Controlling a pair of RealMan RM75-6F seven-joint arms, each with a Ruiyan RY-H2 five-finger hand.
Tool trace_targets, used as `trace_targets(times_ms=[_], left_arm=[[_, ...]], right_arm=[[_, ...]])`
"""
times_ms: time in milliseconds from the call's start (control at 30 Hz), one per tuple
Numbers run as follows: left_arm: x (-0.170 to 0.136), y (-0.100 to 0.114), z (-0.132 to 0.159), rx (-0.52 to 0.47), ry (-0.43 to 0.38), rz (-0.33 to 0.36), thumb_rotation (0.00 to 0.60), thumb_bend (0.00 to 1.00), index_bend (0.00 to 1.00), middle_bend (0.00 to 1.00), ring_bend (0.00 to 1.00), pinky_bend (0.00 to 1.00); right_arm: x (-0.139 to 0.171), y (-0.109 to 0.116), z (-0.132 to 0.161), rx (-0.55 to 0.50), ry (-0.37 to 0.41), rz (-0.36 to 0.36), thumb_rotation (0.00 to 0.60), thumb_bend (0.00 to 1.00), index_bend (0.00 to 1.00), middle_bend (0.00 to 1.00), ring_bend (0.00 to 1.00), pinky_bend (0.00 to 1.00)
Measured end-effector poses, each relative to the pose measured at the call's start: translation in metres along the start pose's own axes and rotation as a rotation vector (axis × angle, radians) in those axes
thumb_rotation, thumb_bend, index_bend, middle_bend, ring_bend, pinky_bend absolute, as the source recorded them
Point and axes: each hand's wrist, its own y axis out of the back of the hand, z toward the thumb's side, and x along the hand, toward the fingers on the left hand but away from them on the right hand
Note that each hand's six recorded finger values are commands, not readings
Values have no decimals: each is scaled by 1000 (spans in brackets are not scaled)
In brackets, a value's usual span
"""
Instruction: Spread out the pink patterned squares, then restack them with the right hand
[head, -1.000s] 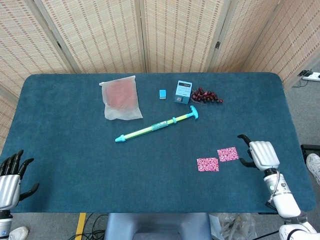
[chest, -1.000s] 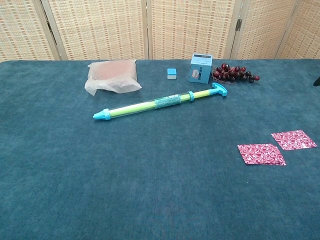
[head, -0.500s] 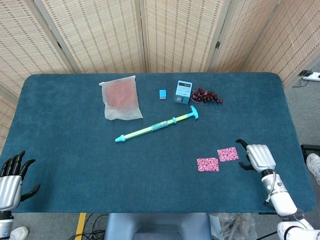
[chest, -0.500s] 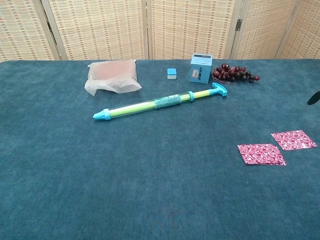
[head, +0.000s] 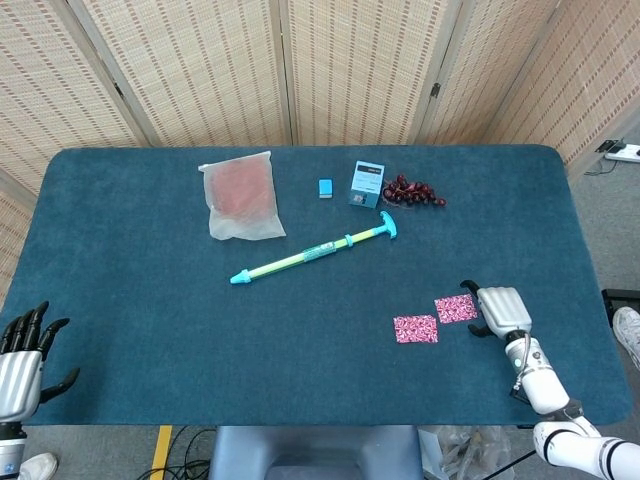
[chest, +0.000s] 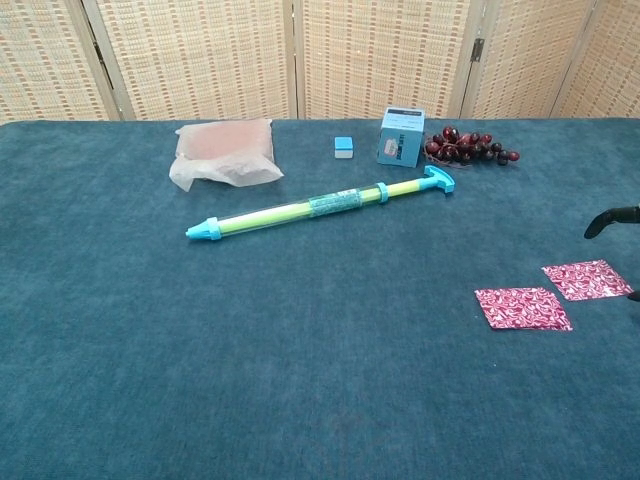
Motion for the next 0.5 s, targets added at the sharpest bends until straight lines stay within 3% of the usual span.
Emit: trace_targets(times_ms=[500], left_arm=[[0, 0, 0, 2, 1, 0, 600, 256, 223, 46, 42, 107]], right_arm=[[-16, -9, 2, 3, -16, 33, 600, 306, 229, 988, 1000, 1000]])
